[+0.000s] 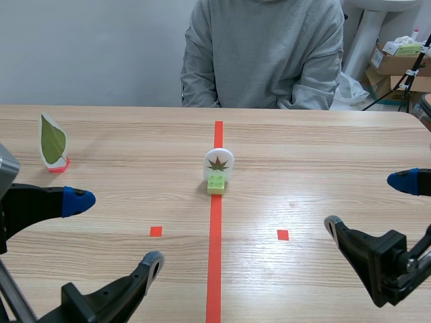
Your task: Do the leaf sorting experiment
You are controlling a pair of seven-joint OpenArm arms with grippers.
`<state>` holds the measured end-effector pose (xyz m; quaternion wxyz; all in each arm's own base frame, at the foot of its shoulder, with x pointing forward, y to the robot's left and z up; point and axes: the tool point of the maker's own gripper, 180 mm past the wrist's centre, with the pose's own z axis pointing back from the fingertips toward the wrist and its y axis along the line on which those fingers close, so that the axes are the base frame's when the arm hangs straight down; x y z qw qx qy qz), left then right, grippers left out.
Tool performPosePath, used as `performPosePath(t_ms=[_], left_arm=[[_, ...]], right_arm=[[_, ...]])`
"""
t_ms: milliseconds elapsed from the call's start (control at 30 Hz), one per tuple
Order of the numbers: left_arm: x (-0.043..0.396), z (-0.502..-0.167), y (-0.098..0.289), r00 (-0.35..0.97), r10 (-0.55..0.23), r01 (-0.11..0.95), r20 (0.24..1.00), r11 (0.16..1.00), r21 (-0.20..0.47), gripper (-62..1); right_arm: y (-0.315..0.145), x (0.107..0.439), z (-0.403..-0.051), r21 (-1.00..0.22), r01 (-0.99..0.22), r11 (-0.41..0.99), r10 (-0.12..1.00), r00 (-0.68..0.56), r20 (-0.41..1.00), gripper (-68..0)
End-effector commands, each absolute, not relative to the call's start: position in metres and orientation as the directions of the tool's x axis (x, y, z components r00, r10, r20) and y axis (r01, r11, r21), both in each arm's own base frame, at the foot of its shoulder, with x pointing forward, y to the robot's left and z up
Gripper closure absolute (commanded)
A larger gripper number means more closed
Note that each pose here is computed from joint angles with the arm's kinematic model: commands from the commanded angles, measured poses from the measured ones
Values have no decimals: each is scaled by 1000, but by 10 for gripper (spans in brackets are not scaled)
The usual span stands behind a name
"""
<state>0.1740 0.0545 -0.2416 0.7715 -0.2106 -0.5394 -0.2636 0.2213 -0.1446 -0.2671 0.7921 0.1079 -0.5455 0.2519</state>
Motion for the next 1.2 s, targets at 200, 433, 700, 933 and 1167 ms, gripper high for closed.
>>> performPosePath(t_ms=[200, 433, 700, 933, 1167], left_arm=[[177, -235, 54, 262, -164, 632, 951, 774, -40, -623], [175, -243, 55, 295, -194, 632, 936, 774, -39, -623], [188, -248, 61, 207, -317, 658, 926, 745, 108, -623], [229, -277, 82, 167, -403, 692, 900, 698, 184, -623], [282, -311, 88, 164, -453, 742, 876, 642, 193, -623]], right_arm=[[-144, 228, -255, -121, -513, 850, 275, 237, 932, -667], [-144, 228, -255, -121, -513, 850, 275, 237, 932, -667], [-144, 228, -255, -121, -513, 850, 275, 237, 932, -667], [-144, 228, -255, -121, -513, 850, 275, 237, 932, -667], [-144, 228, -255, -121, -513, 850, 275, 237, 932, -667]])
